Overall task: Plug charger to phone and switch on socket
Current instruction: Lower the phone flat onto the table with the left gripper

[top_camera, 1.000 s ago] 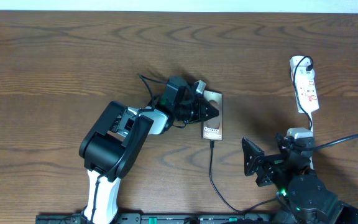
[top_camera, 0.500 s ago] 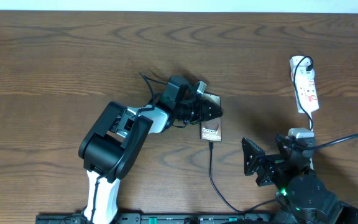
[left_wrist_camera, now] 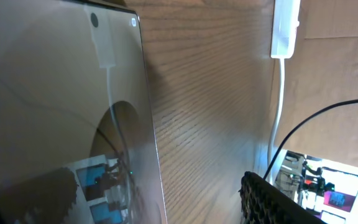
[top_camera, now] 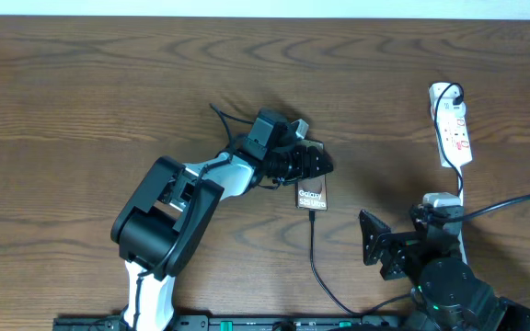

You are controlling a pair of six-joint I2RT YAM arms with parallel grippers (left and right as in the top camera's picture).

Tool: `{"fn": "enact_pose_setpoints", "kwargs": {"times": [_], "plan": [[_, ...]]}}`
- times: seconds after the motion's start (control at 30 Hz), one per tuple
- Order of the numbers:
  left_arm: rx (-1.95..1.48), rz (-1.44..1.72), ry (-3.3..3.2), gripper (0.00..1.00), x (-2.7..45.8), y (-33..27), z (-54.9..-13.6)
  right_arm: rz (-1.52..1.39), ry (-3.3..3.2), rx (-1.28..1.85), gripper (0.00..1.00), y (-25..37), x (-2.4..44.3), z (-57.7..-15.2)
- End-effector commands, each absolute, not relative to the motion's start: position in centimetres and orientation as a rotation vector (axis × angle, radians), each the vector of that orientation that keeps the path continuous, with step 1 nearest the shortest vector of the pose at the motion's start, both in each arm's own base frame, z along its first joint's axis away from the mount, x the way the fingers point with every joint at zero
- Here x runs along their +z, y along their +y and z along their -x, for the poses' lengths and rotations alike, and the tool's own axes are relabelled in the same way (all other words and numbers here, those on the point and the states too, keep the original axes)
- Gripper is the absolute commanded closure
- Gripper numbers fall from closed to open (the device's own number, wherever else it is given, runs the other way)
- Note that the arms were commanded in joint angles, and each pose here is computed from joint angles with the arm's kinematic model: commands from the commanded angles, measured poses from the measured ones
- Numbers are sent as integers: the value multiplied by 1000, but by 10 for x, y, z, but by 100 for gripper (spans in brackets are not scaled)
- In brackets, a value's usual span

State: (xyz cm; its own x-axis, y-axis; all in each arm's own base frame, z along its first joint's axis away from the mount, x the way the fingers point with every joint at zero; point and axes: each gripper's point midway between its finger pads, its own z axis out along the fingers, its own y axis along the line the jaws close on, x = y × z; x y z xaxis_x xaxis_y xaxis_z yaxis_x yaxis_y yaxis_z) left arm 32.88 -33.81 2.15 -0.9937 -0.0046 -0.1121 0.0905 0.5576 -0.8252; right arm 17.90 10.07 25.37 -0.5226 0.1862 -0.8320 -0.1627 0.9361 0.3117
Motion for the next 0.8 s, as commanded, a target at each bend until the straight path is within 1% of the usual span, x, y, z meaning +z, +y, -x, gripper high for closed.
{"fn": "enact_pose_setpoints", "kwargs": {"times": [0.0, 0.23, 0.63, 0.77], "plan": [[-1206, -8, 2804, 36, -29, -321, -317, -22, 2081, 449, 11, 102, 256, -178], [-1053, -37, 2884, 34, -46, -304, -308, -10, 2102, 437, 11, 101, 251, -176], [-973, -94, 2907, 31, -54, -295, -304, -39, 2110, 465, 11, 102, 250, -175], [-961, -125, 2916, 30, -55, -294, -301, -93, 2113, 495, 11, 102, 250, -175]]}}
